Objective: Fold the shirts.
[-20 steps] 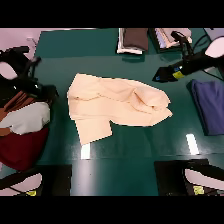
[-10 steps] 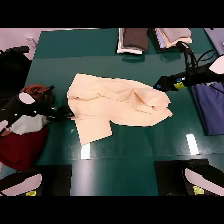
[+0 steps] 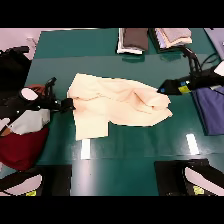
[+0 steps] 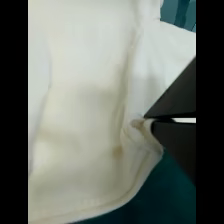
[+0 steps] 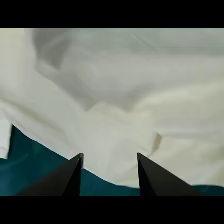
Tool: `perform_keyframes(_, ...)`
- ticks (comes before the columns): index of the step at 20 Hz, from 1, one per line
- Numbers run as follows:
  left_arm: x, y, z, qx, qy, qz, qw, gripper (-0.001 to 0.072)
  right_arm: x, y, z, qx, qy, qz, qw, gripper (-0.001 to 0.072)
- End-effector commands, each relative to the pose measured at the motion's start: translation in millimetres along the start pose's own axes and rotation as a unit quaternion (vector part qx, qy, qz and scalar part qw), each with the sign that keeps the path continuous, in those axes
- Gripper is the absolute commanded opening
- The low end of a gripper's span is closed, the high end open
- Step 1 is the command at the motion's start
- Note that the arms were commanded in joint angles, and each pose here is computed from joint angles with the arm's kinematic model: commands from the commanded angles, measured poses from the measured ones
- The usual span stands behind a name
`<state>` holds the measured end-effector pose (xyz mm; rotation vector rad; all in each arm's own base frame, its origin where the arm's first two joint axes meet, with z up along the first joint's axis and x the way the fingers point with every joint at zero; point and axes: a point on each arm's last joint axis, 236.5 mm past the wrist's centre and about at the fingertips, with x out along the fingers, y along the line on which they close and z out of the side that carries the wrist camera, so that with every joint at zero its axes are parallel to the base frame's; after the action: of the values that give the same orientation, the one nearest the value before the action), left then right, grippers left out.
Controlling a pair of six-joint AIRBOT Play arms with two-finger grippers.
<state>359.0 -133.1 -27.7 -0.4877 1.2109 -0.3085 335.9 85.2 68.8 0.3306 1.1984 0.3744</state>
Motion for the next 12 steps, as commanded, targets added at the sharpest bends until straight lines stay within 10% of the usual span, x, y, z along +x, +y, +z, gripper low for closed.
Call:
perform_keyframes(1,-25.4,-15.0,23.4,0.034,-0.035,-0.003,0.999,0.0021,-0.5,-65.6,-47.5,0.084,0.029,-0.042,0.995,0.0399)
perform_keyframes(3,-30.1,-17.9,26.3,0.039,-0.042,-0.003,0.998,0.0021,3.7,-108.6,-83.8,0.157,0.047,-0.066,0.984,0.0580)
perform_keyframes(12,-29.9,-17.9,25.6,0.038,-0.040,-0.004,0.998,0.0021,73.5,-121.5,-92.9,0.186,0.076,-0.019,0.979,0.0456)
